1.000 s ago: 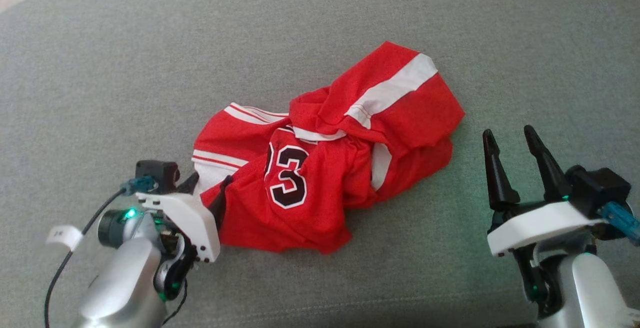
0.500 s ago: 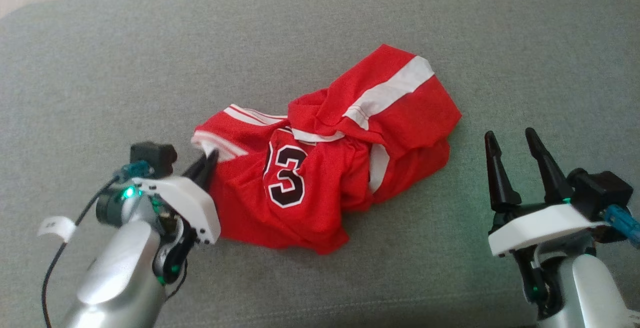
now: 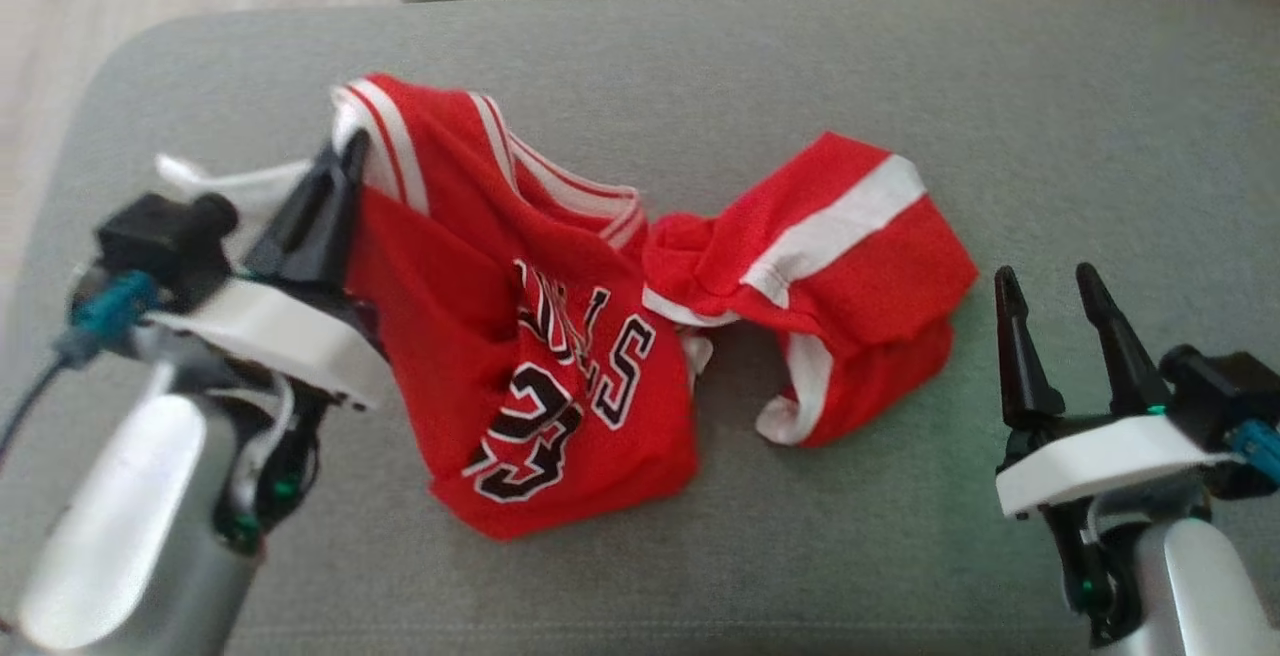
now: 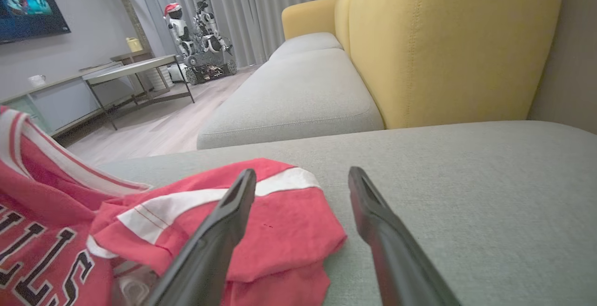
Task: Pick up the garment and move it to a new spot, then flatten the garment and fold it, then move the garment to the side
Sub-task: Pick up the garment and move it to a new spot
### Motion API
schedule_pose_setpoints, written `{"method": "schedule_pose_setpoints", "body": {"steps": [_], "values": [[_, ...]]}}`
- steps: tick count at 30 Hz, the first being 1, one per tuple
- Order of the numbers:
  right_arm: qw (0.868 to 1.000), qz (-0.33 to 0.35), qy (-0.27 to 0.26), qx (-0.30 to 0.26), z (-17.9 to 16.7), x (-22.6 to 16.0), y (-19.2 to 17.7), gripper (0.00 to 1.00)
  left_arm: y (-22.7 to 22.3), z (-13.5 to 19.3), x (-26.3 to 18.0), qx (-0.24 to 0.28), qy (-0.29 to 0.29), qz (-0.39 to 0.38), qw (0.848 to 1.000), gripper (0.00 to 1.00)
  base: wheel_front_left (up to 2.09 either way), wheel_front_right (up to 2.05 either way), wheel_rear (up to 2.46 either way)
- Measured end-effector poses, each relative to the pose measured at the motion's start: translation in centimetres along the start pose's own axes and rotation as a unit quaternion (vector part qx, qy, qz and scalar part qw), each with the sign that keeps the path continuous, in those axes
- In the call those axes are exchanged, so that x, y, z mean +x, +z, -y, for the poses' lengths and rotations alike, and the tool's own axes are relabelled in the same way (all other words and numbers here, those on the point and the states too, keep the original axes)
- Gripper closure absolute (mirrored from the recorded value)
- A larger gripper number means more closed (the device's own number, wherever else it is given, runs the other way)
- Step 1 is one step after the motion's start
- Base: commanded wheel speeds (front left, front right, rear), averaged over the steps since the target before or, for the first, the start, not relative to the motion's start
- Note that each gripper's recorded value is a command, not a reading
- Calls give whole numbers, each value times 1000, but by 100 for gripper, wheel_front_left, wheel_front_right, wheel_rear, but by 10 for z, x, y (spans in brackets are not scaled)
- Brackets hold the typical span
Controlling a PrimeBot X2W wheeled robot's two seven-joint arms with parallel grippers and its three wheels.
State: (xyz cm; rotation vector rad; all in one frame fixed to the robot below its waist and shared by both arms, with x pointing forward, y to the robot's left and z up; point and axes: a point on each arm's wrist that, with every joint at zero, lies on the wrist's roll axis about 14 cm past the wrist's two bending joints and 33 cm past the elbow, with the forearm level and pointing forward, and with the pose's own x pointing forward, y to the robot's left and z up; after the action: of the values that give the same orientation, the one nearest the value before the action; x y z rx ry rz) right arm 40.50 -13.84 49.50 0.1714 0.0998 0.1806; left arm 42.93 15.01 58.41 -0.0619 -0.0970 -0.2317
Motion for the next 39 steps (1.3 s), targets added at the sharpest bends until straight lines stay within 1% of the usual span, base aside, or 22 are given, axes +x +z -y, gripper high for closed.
{"method": "schedule_pose_setpoints", "body": {"steps": [1, 5, 9, 14, 17, 22, 25, 27, 31, 35, 39], "values": [[1000, 0, 0, 0, 0, 0, 0, 0, 0, 0, 0, 0, 0, 0, 1000, 100, 0, 0, 0], [1000, -4, 21, 1, -14, 3, -3, 0, 32, -34, -15, 32, 46, 26, 998, 100, 0, 0, 0], [999, -2, 47, 0, -31, 12, -1, 0, 55, -69, -31, 63, 90, 39, 993, 100, 0, 0, 0], [997, -10, 82, -1, -55, 23, -3, 0, 99, -112, -38, 109, 137, 69, 982, 100, 0, 0, 0], [995, -14, 98, -3, -66, 29, -6, 0, 123, -130, -38, 136, 153, 89, 975, 100, 0, 0, 0], [994, -27, 107, -3, -72, 36, -14, 0, 158, -157, -27, 173, 179, 120, 961, 100, 0, 0, 0], [993, -36, 108, -3, -72, 39, -19, 0, 166, -177, -19, 186, 196, 125, 955, 100, 0, 0, 0], [993, -41, 106, -6, -70, 42, -22, 0, 166, -193, -16, 197, 214, 124, 949, 100, 0, 0, 0], [993, -46, 103, -12, -67, 51, -23, 0, 151, -214, -4, 203, 229, 110, 946, 100, 0, 0, 0], [993, -54, 100, -19, -63, 60, -28, 0, 105, -229, 9, 166, 242, 76, 953, 100, 0, 0, 0], [994, -56, 96, -19, -59, 69, -31, 0, 45, -240, 15, 107, 261, 28, 959, 100, 0, 0, 0]]}}
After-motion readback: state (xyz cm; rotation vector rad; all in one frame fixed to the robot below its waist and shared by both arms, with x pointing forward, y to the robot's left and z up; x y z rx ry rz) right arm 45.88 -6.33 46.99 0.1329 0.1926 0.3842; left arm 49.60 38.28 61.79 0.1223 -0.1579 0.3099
